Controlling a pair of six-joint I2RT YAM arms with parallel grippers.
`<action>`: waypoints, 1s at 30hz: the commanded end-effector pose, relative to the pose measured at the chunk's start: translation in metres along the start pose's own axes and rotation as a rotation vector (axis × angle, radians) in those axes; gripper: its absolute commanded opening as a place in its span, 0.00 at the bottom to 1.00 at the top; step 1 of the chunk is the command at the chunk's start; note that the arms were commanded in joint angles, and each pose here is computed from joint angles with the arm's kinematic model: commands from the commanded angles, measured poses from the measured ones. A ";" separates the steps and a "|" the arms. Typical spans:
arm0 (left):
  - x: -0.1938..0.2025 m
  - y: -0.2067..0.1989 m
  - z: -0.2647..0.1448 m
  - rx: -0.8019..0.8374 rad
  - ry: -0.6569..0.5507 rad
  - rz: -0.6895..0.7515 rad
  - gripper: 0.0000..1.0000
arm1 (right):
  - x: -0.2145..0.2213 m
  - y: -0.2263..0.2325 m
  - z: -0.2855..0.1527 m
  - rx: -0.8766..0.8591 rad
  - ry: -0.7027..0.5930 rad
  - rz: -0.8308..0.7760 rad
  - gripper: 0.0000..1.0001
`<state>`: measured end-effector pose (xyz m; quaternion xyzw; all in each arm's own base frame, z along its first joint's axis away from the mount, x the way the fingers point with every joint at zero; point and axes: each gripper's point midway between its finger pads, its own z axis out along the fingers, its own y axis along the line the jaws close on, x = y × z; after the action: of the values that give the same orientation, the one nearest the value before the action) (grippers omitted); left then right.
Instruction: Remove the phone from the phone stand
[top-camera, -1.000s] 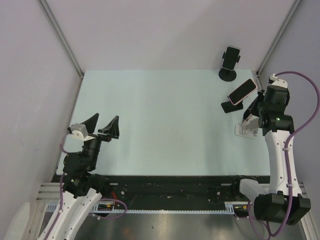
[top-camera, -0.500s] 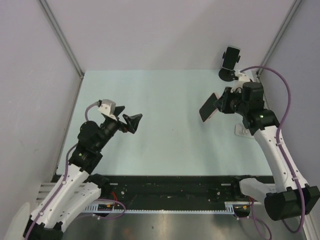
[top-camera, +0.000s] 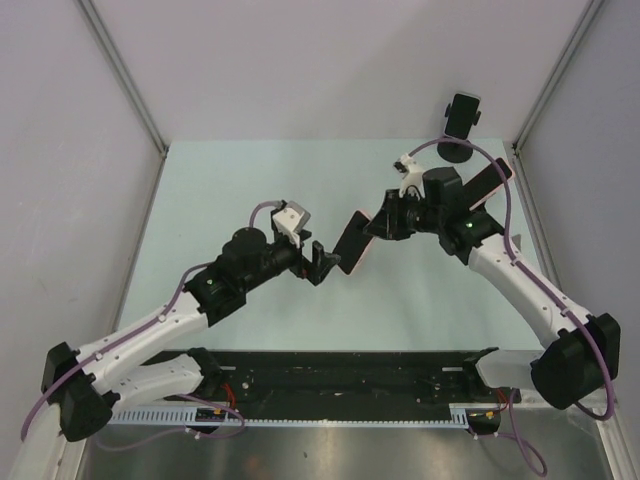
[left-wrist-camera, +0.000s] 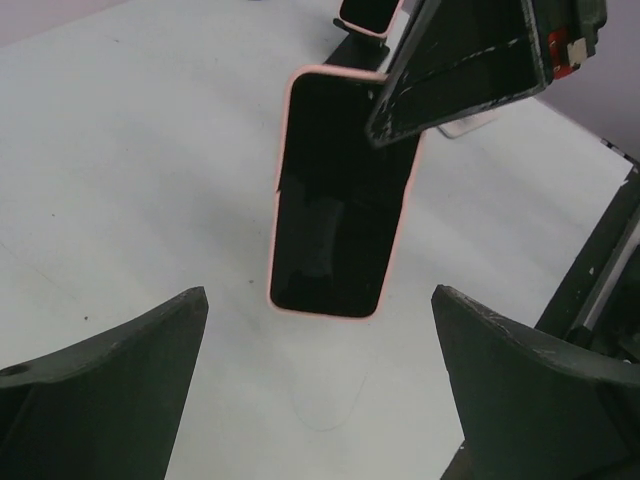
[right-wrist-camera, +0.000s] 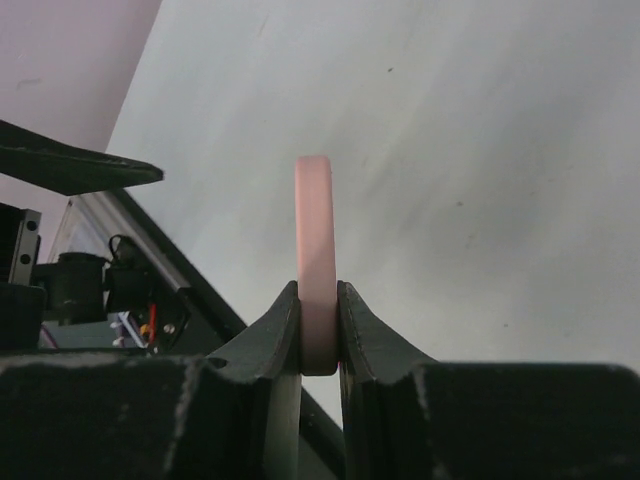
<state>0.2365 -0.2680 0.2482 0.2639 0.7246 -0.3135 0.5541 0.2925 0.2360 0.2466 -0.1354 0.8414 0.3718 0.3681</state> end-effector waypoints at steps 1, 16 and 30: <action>-0.022 -0.011 0.008 -0.005 -0.031 0.019 1.00 | -0.007 0.037 0.014 -0.135 -0.017 0.013 0.00; 0.024 -0.004 0.026 -0.112 0.205 -0.005 1.00 | 0.019 0.053 0.036 -0.200 0.095 0.092 0.00; 0.043 -0.013 0.036 -0.074 0.344 -0.014 1.00 | 0.025 0.058 0.042 -0.235 0.130 0.115 0.00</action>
<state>0.2425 -0.2926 0.1869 0.2863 0.8271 -0.2203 0.4305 0.2681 0.2938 0.2143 -0.1372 0.8499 0.4384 0.2582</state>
